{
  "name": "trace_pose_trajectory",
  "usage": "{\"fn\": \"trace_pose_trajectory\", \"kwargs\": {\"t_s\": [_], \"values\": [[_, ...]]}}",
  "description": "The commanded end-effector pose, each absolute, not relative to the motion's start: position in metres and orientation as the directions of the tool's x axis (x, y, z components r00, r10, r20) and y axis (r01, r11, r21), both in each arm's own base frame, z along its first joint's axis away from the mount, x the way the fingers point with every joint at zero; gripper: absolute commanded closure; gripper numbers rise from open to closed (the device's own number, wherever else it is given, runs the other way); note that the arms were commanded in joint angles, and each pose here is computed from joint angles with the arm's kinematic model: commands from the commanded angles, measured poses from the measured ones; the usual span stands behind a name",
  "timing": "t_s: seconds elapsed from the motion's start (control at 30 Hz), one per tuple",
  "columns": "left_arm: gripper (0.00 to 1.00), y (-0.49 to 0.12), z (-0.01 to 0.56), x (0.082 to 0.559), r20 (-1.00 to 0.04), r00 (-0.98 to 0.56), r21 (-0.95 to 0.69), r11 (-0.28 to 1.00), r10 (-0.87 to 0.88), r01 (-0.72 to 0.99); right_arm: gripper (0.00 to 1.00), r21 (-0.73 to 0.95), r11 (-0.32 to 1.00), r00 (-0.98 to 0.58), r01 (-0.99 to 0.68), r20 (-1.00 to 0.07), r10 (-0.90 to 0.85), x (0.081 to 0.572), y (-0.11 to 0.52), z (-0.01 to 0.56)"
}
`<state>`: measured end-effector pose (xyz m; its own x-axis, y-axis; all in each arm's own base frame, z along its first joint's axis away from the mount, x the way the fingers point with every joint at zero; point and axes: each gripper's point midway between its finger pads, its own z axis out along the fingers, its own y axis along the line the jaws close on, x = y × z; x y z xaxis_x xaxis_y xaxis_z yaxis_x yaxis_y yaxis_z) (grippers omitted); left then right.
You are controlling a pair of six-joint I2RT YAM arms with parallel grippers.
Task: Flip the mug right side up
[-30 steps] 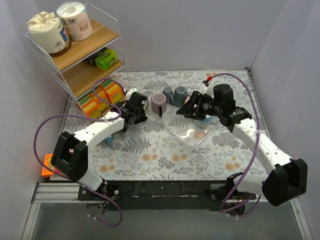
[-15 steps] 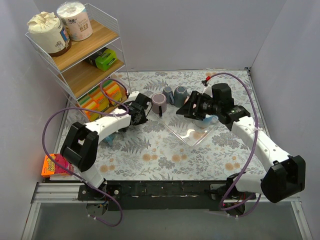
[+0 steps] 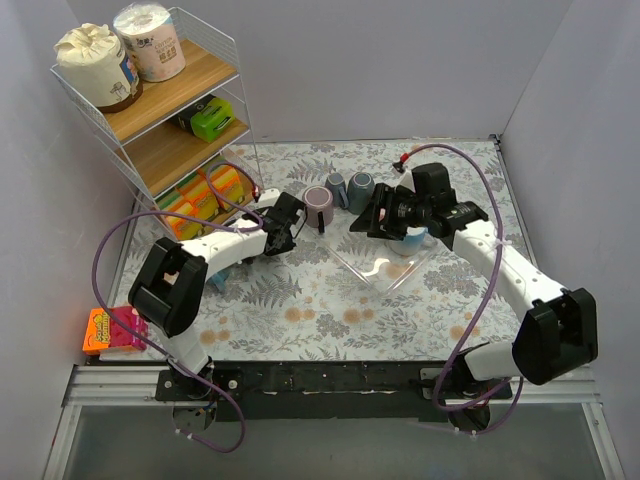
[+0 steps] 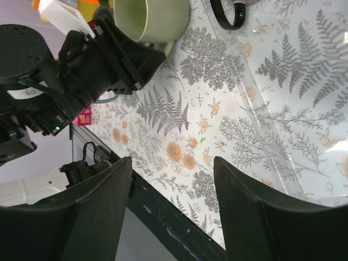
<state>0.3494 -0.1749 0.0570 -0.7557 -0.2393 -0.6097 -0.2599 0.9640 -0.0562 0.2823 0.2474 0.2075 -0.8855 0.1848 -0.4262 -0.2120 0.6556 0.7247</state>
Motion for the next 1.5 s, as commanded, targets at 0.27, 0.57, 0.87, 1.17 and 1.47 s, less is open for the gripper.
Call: {"fn": "trace_pose_trajectory", "kwargs": {"t_s": [0.27, 0.57, 0.87, 1.17, 1.47], "values": [[0.13, -0.198, 0.121, 0.366, -0.669, -0.657, -0.270, 0.937, -0.347, -0.220, 0.30, 0.466, 0.760, -0.736, -0.454, -0.676, -0.025, 0.319, 0.285, 0.201], [0.02, -0.206, 0.206, 0.337, -0.654, -0.607, -0.480, 0.868, -0.451, -0.127, 0.30, 0.285, 0.806, -0.654, -0.519, -0.739, -0.160, 0.356, 0.318, 0.165], [0.02, -0.198, 0.308, 0.308, -0.696, -0.442, -0.658, 0.749, -0.566, 0.077, 0.31, 0.231, 0.829, -0.638, -0.509, -0.748, -0.183, 0.382, 0.347, 0.135], [0.02, -0.210, 0.332, 0.284, -0.640, -0.489, -0.736, 0.656, -0.592, 0.169, 0.34, 0.122, 0.897, -0.611, -0.425, -0.770, -0.184, 0.410, 0.349, 0.103], [0.02, -0.217, 0.335, 0.274, -0.604, -0.522, -0.773, 0.601, -0.603, 0.200, 0.36, 0.046, 0.934, -0.587, -0.353, -0.788, -0.184, 0.432, 0.351, 0.098]]}}
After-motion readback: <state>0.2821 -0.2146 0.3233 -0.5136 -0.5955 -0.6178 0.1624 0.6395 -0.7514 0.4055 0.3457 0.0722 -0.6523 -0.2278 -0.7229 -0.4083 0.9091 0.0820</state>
